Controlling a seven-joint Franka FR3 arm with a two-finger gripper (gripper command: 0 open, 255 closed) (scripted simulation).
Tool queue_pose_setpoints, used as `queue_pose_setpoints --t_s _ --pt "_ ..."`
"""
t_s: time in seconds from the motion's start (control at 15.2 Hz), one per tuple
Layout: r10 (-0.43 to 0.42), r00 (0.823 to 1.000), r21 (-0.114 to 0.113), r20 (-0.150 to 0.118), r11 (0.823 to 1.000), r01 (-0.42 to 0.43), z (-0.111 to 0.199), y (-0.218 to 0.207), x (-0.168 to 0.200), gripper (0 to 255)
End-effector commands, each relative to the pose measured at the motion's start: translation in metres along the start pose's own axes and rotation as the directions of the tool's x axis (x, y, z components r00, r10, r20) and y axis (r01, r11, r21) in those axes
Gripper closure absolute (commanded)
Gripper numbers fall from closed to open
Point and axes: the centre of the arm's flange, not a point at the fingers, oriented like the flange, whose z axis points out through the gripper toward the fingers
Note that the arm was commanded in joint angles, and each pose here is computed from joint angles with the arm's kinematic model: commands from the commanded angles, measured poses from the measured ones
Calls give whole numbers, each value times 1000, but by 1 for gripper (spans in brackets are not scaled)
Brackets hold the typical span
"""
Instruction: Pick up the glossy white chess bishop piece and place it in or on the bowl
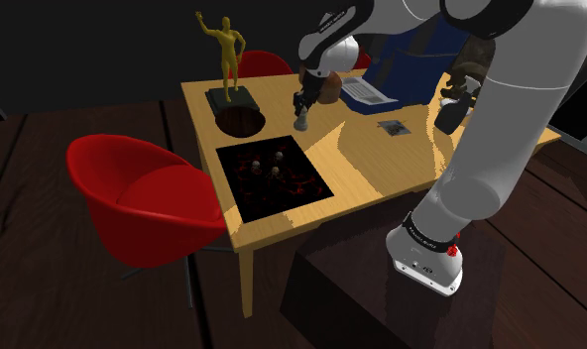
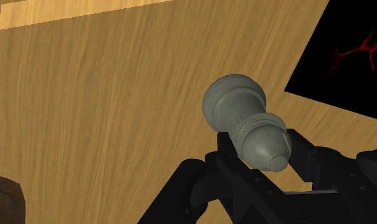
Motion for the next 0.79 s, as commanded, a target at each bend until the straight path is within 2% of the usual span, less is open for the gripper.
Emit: queue_pose_setpoints --t_s 0.0,0.73 --pt "0 1000 0 0 1000 0 -9 -1 2 255" --pt "0 1000 0 0 1000 0 -67 -6 10 255"
